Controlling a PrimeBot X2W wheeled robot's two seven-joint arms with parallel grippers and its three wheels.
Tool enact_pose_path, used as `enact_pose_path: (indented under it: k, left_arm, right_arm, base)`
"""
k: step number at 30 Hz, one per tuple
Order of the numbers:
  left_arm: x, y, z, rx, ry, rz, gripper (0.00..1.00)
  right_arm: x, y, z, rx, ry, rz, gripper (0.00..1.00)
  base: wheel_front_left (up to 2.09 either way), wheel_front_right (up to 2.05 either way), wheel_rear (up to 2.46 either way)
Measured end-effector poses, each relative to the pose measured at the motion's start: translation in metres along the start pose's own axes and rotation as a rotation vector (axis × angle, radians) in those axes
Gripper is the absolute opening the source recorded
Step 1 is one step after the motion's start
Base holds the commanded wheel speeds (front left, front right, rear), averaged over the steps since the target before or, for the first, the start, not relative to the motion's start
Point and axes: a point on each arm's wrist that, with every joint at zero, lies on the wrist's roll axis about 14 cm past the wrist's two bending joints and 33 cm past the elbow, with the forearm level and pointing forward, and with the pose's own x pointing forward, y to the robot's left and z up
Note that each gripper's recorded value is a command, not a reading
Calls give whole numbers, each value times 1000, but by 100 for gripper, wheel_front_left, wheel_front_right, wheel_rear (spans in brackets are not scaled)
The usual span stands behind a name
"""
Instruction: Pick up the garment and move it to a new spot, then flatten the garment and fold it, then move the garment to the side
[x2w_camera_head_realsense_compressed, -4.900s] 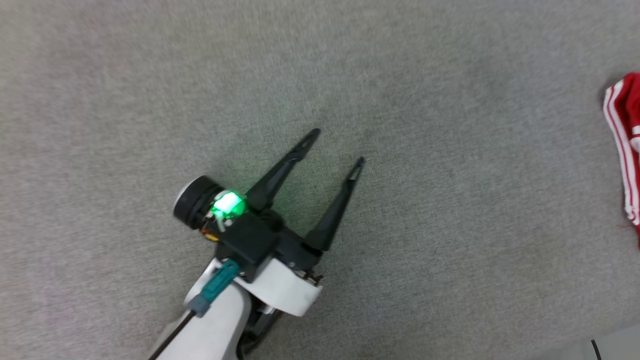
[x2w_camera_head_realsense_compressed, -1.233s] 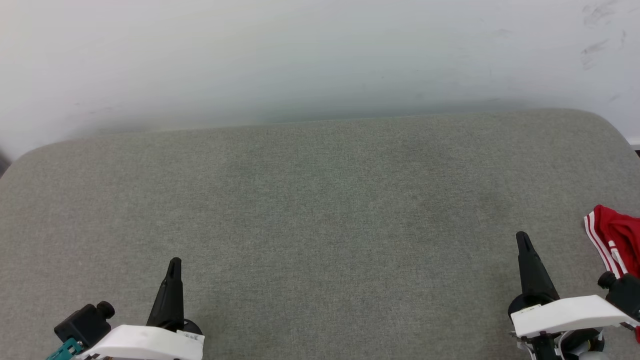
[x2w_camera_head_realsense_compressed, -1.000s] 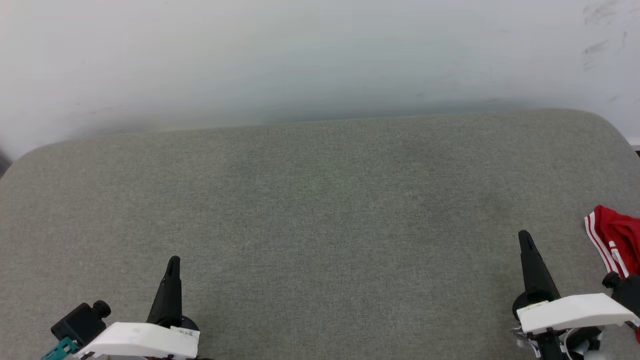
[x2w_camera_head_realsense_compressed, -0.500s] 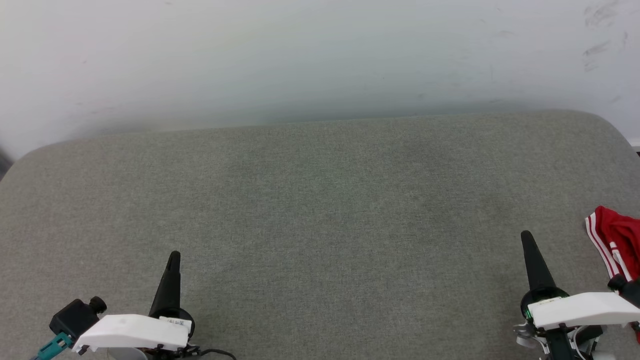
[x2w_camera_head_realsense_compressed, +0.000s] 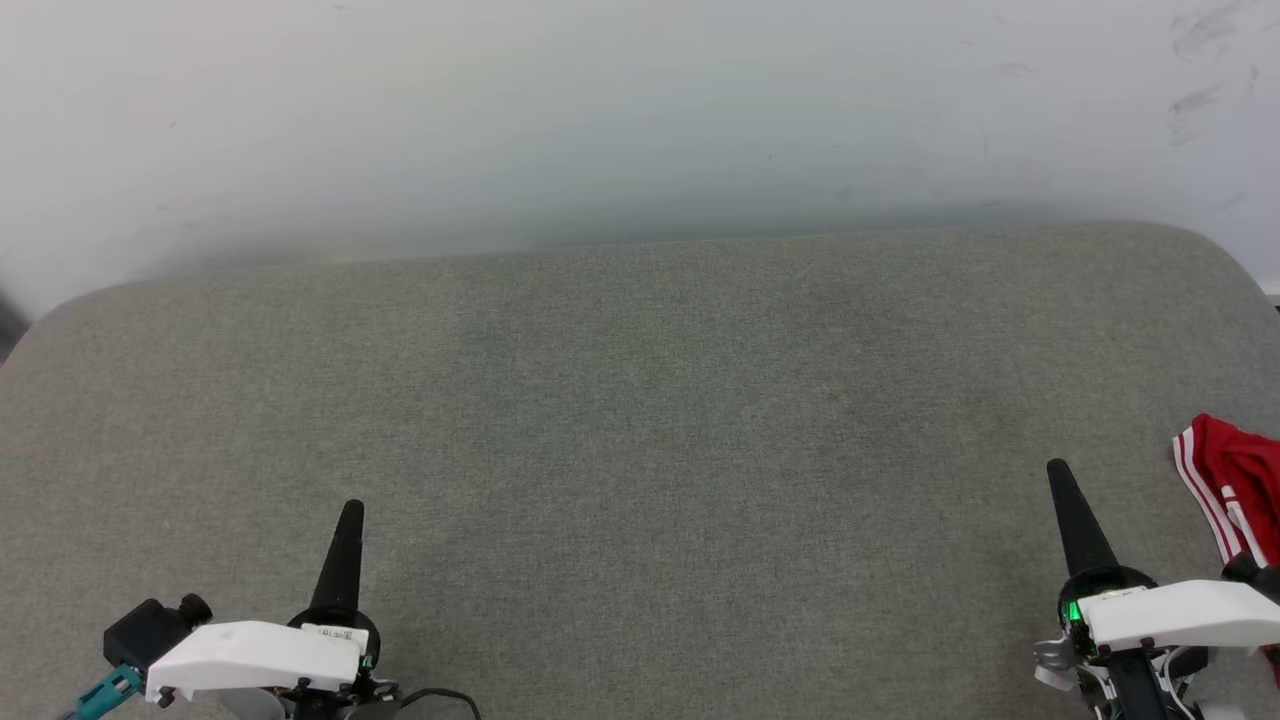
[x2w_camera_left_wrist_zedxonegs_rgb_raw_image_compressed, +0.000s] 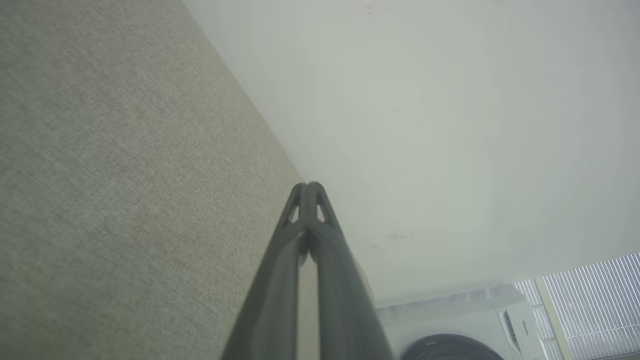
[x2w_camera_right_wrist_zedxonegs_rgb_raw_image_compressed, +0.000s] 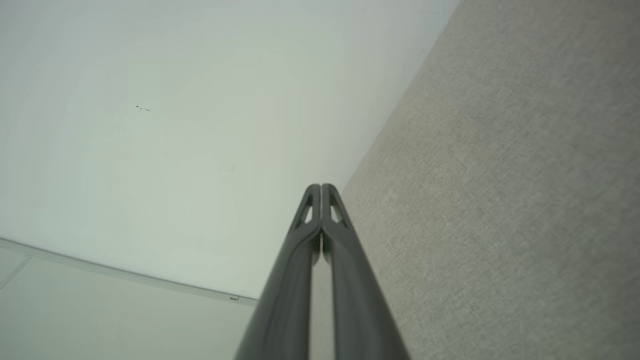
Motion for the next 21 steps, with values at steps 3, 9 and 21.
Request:
enact_pose_path:
  k: [3,9,21]
  left_arm:
    - [0,1,0,-27,2,5,0]
    - [2,1,0,-83,6,5,0]
    - [4,3,2,-186,11,10,0]
  right_arm:
    - [0,-1,1,27,-1,-2,0]
    - [1,-1,1,81,3,-2,0]
    - [2,-1,2,180,8,-3,0]
  base:
    - [0,0,0]
    - [0,0,0]
    - [0,0,0]
